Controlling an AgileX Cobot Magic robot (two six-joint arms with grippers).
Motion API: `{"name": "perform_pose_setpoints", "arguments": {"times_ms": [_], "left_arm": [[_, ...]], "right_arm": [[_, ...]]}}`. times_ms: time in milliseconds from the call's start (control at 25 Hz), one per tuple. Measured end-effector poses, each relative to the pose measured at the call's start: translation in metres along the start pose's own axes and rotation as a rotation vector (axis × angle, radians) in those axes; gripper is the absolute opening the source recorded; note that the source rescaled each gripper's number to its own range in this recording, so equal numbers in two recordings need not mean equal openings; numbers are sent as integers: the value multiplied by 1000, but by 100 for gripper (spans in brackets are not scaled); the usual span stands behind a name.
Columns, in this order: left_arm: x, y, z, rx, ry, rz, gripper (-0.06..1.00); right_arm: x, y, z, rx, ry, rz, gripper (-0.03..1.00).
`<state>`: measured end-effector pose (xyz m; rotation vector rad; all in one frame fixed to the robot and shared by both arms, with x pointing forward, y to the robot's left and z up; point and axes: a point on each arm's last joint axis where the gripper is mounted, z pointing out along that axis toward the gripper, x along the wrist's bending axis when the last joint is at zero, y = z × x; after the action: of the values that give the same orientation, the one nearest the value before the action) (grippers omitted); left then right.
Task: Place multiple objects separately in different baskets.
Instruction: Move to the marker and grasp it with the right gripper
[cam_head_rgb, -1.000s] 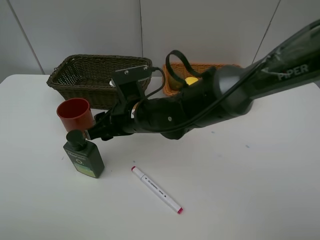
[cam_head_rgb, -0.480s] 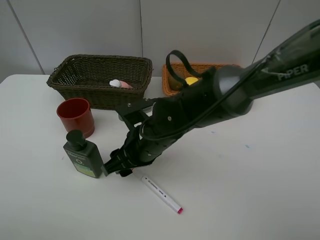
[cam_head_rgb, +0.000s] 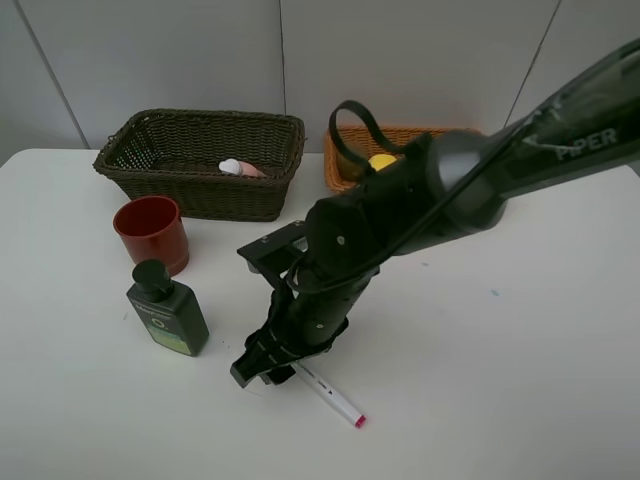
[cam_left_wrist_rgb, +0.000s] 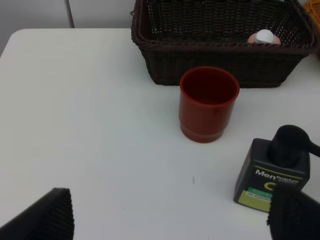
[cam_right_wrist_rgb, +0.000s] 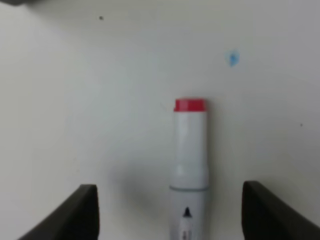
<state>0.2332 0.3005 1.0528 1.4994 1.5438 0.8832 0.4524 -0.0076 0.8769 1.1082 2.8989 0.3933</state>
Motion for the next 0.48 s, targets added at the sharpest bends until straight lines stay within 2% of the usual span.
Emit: {"name": "perform_pose_setpoints", "arguments": {"times_ms": [320, 480], "left_arm": [[0, 0, 0, 0, 0, 0, 100], [0, 0, 0, 0, 0, 0, 100]], "right_arm": [[-2, -10, 2, 105, -23, -41, 58], [-3, -10, 4, 118, -25, -43, 58]]}}
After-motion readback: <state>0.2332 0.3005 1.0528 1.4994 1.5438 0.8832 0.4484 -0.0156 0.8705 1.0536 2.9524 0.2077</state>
